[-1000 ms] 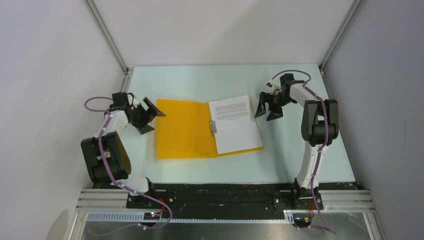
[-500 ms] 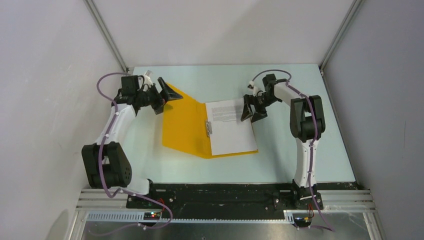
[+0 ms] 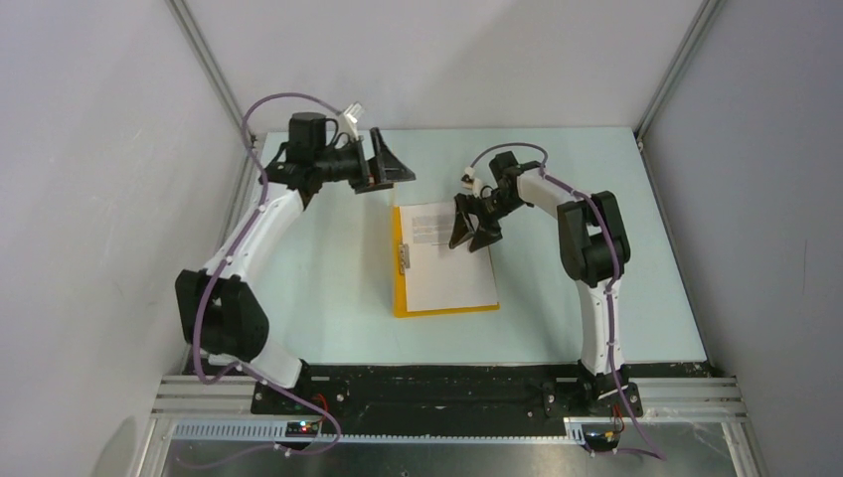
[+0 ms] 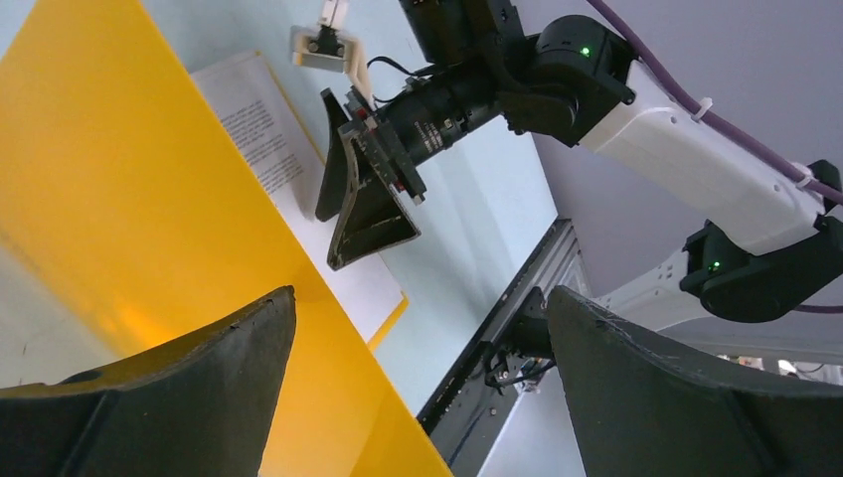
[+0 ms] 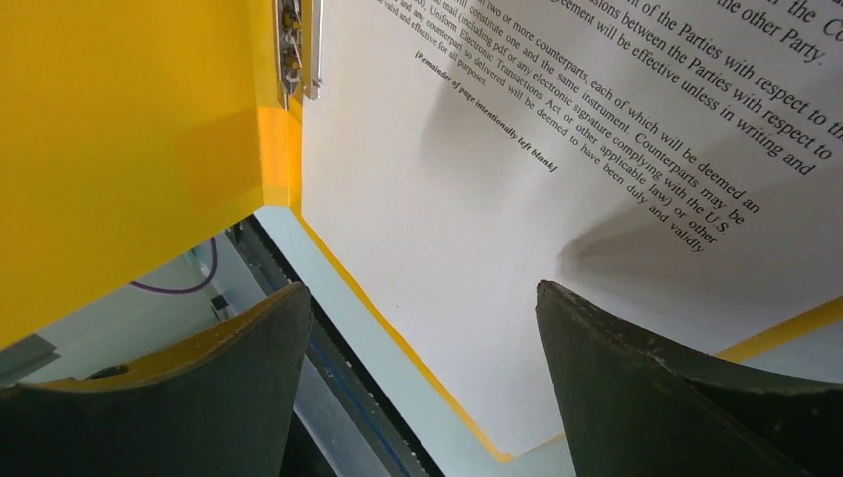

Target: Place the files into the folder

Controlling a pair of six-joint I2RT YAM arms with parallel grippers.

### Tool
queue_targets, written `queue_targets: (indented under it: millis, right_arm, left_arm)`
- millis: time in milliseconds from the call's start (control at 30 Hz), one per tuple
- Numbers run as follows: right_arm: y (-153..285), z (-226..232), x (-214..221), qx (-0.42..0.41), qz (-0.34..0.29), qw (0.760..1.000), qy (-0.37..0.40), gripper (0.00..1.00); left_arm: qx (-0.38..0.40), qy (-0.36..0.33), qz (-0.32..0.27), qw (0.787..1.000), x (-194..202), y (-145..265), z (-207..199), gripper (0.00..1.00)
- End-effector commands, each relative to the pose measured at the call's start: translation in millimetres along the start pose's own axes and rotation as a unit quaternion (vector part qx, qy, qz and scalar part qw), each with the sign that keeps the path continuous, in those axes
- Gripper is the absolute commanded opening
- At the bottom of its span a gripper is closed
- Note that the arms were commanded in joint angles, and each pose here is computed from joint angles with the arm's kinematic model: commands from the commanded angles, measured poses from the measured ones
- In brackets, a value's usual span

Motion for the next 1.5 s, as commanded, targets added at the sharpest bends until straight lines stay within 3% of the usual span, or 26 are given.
queue_targets:
  millis: [0,200,333,533,667,900,1033,1133,1233,1300,1467]
  right_arm:
    - [18,5,-19,-0.01,-0.039,0.999,0.004,0.88]
    - [80,-22,-18,0.005,-0.108,0.992,-0.072,0.89]
    - [143,-43,-10,0.024,-0.176,0.977,-0.115,0.86]
    - [223,-42,11,0.091,-0.253,0.957,-0.11,0.85]
    - [256,-27,35,0.171,-0.253,0.95,-0.061,0.91]
    - [288,3,73,0.247,-0.235,0.938,-0.064,0.99]
    - [299,14,72,0.264,-0.275,0.921,-0.078,1.0]
    - [308,21,66,0.277,-0.292,0.912,-0.074,0.99]
    - [324,20,59,0.35,-0.305,0.881,-0.095,0.99]
    - [333,24,51,0.379,-0.321,0.862,-0.105,0.99]
    - [349,47,27,0.438,-0.35,0.825,-0.075,0.99]
  left_arm:
    - [0.019,-0.052,0.022,0.998,-6,-30,-10,1.0]
    - [0.031,-0.079,0.072,0.994,8,-80,-15,1.0]
    - [0.004,-0.063,0.097,0.993,17,-114,11,0.99]
    - [-0.085,-0.03,0.112,0.99,34,-162,72,0.99]
    - [-0.134,-0.024,0.114,0.984,45,-187,100,0.99]
    - [-0.189,-0.036,0.121,0.974,64,-211,129,0.98]
    - [-0.174,-0.047,0.111,0.977,57,-202,112,0.97]
    - [-0.133,-0.08,0.073,0.985,33,-178,64,0.97]
    - [-0.11,-0.148,0.016,0.983,6,-141,22,0.99]
    - [-0.116,-0.197,-0.05,0.972,-13,-99,-8,1.0]
    - [-0.203,-0.269,-0.164,0.927,-38,-13,-22,1.0]
Point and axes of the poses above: each gripper's point midway between its finger pads, its own y axis back along the fingers, its own z axis along the line the jaws close on, x = y × z, the point moved 6 cm from there along y, back along the fingers, and after that the axes turned 12 degrees about y, right-handed, at the moved point
